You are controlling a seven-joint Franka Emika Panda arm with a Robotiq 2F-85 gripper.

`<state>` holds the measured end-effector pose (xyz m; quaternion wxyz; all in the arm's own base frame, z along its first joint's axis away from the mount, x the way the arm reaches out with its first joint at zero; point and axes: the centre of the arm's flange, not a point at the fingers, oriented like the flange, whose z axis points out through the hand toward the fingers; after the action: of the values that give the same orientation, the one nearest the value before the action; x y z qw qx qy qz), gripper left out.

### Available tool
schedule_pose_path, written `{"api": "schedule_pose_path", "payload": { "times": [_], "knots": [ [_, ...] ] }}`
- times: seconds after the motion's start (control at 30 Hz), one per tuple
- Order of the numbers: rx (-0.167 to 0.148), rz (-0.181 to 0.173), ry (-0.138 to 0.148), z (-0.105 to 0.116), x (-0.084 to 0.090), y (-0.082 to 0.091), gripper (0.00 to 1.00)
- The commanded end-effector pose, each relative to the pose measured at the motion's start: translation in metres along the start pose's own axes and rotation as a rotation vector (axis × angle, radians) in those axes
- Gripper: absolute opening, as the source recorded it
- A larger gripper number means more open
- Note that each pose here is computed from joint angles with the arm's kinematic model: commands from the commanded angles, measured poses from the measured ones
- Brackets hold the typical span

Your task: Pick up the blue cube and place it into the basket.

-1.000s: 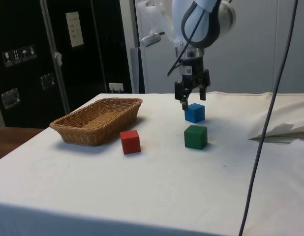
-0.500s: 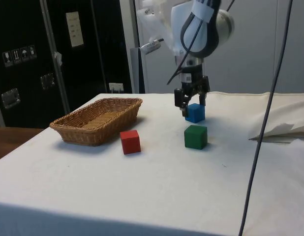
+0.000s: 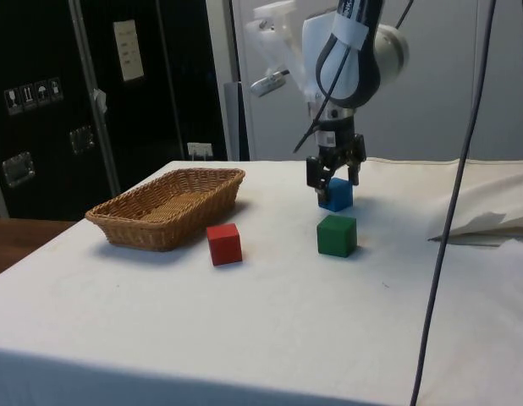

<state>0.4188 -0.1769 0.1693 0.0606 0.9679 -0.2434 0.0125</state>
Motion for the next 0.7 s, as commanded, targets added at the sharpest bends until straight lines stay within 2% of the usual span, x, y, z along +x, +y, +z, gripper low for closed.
{"api": "schedule_pose_path", "payload": {
  "times": [0.0,0.1,0.23,0.3,0.4,0.43,0.47,0.53,0.67],
  "knots": [
    [0.008,-0.001,0.003,-0.0012,0.0001,0.0007,1.00],
    [-0.002,0.002,0.001,-0.0004,0.0013,0.0037,1.00],
    [0.002,0.001,0.001,-0.0011,0.0024,0.0057,0.97],
    [0.001,0.002,0.001,-0.0009,0.0027,0.0066,0.80],
    [-0.004,0.003,0.002,-0.0010,0.0028,0.0064,0.44],
    [0.000,0.001,0.001,-0.0011,0.0030,0.0066,0.44],
    [0.000,0.002,0.000,-0.0010,0.0030,0.0071,0.25],
    [0.000,0.002,0.000,-0.0010,0.0030,0.0071,0.03],
    [0.000,0.001,0.000,-0.0012,0.0034,0.0075,0.02]
  ]
}}
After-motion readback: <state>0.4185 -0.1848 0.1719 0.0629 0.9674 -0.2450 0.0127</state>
